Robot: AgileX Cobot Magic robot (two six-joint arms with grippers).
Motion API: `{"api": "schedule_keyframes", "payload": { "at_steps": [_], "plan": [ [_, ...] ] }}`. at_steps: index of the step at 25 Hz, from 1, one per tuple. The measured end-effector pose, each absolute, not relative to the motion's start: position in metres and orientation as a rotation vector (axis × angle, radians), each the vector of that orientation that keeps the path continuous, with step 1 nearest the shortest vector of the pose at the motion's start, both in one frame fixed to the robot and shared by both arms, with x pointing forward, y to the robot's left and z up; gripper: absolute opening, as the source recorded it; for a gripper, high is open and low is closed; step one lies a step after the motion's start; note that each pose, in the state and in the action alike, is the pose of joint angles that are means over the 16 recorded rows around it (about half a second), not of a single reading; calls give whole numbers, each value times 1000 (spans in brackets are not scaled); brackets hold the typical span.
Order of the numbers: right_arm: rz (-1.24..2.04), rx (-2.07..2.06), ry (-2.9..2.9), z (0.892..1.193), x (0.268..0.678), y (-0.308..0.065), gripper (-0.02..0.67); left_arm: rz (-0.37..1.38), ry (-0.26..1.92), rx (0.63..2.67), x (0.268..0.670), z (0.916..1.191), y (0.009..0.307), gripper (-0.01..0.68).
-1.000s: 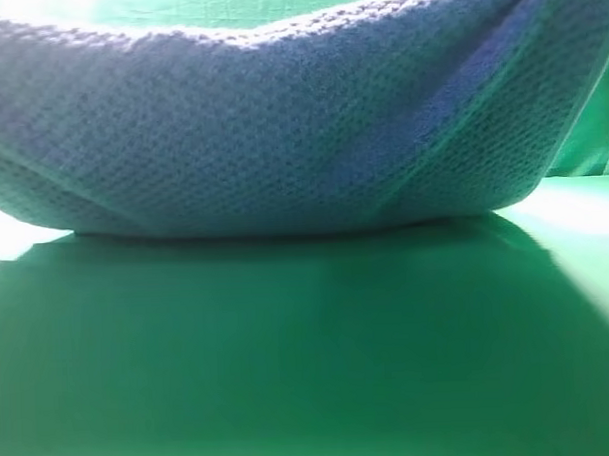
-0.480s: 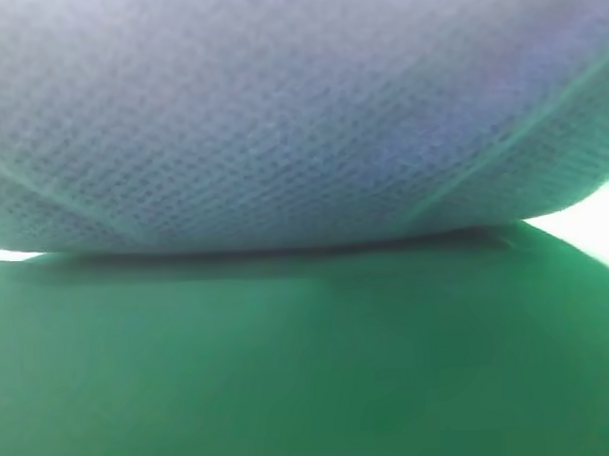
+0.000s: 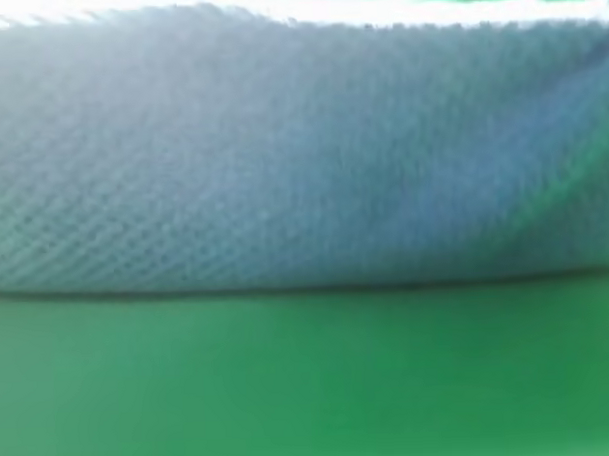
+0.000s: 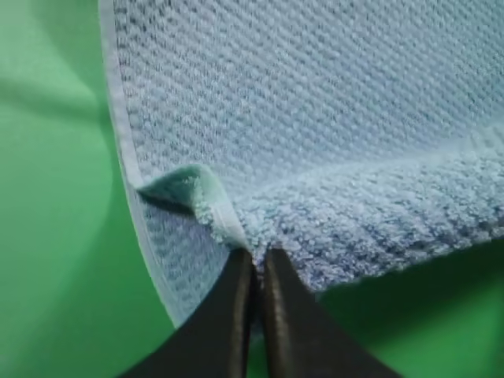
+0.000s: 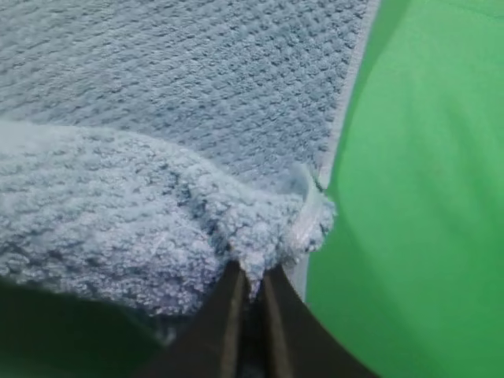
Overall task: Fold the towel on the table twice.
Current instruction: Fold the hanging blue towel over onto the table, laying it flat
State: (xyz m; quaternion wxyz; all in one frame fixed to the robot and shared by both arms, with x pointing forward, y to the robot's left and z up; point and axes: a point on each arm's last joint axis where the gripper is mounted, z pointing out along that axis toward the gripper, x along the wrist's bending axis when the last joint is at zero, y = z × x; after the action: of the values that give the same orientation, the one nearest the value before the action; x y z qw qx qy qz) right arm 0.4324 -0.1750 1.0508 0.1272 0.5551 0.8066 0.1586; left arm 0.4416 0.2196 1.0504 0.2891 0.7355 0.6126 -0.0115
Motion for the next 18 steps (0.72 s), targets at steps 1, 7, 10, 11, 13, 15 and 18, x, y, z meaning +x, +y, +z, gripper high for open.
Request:
{"api": "schedule_keyframes", "payload": {
  "at_steps": [1, 7, 10, 11, 13, 15, 18],
  "plan": [
    [457, 1620, 2341, 1049, 438, -174, 0, -26, 1641, 1961, 448, 1050, 218, 0],
    [451, 1656, 2303, 1043, 481, -172, 0, 17, 1661, 1950, 493, 1049, 211, 0],
    [467, 1661, 2281, 1042, 505, -170, 0, 42, 1664, 1947, 516, 1049, 206, 0],
    [474, 1660, 2275, 1042, 513, -169, 0, 49, 1665, 1946, 523, 1048, 205, 0],
    [486, 1656, 2265, 1041, 529, -167, 0, 63, 1668, 1947, 537, 1047, 203, 0],
    [495, 1650, 2259, 1039, 544, -164, 0, 74, 1669, 1947, 550, 1044, 200, 0],
    [500, 1639, 2254, 1033, 565, -159, 0, 89, 1670, 1946, 567, 1040, 197, 0]
  ]
}}
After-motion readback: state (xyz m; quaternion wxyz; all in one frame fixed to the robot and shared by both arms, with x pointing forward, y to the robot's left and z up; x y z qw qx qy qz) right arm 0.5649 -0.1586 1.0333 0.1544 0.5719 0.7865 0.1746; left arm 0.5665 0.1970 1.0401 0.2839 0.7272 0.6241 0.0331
